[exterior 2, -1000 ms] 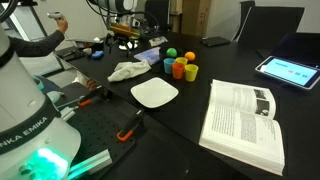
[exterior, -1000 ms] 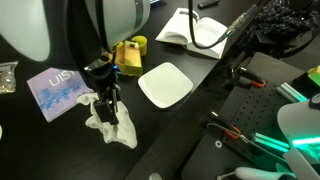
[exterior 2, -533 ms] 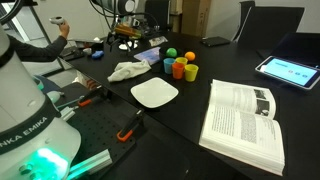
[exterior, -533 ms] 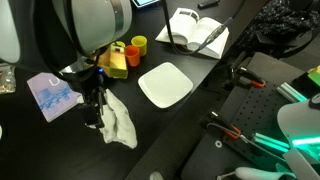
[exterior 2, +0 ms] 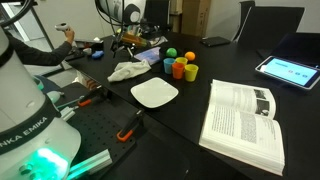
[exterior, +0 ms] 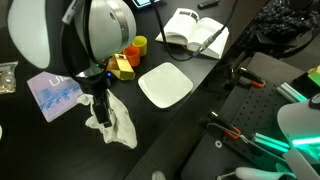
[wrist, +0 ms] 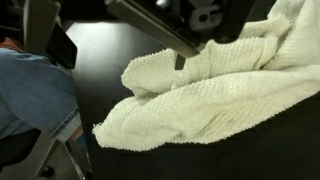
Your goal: Use the white towel to clean the plate
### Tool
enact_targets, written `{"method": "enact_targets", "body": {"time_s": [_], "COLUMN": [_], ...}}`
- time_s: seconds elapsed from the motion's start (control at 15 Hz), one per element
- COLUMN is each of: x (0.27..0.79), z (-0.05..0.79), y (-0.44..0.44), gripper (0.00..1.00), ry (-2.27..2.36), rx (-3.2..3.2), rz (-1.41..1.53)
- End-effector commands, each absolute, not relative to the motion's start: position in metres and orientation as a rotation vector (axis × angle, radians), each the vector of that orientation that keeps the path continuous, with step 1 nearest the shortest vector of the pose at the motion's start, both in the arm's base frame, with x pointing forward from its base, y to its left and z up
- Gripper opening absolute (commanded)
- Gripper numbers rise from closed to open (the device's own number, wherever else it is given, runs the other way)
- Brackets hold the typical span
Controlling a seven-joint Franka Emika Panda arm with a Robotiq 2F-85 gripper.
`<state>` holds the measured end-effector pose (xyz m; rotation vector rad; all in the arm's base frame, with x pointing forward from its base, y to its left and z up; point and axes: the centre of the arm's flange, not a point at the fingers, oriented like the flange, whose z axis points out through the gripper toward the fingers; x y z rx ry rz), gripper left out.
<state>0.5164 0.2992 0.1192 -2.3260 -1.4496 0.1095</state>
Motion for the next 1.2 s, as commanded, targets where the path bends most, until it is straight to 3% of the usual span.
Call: {"method": "enact_targets", "body": {"time_s": [0.0, 0.8, 1.13], "x": [0.536, 0.546, 0.548], "z": [0.104, 0.090, 0.091], "y": [0.295, 0.281, 0.265], "gripper": [1.00, 1.00, 1.00], "ry": [-1.484, -1.628, -1.673], "rx": [-2.267, -2.160, -2.132], "rz": [0.072, -0.086, -0.334]}}
